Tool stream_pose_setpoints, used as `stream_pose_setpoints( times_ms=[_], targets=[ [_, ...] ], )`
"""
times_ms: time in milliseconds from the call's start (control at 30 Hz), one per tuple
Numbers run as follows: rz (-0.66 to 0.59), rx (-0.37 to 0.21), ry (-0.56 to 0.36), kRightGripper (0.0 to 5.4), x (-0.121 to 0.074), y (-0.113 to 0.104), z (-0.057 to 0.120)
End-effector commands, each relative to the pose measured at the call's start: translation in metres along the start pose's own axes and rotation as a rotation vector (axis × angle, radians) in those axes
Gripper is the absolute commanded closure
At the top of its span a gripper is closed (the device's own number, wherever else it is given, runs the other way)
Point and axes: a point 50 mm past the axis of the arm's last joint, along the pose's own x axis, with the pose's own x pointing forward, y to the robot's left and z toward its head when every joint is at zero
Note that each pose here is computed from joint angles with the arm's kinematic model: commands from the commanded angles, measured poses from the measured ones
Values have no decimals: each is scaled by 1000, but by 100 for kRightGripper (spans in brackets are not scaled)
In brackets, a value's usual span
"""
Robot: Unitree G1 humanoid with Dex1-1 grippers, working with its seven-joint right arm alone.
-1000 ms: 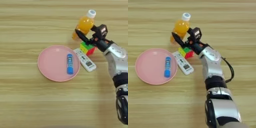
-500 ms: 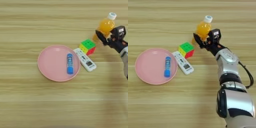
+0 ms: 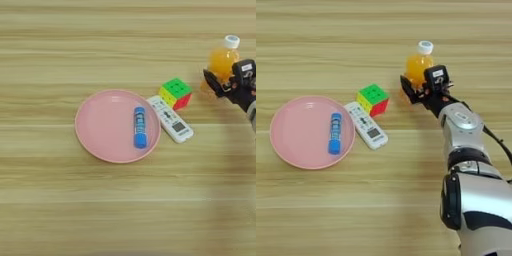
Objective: Move the objects on the table
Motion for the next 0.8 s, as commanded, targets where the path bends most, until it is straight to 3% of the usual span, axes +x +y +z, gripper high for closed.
stream_pose_setpoints(
  times_ms=[33, 267, 800],
  targets=[
    [-97, -169, -259, 195, 20, -33, 87],
    [-92, -156, -150, 195, 22, -24, 64],
    [-97, -161, -117, 196, 23, -21, 59]
  ],
)
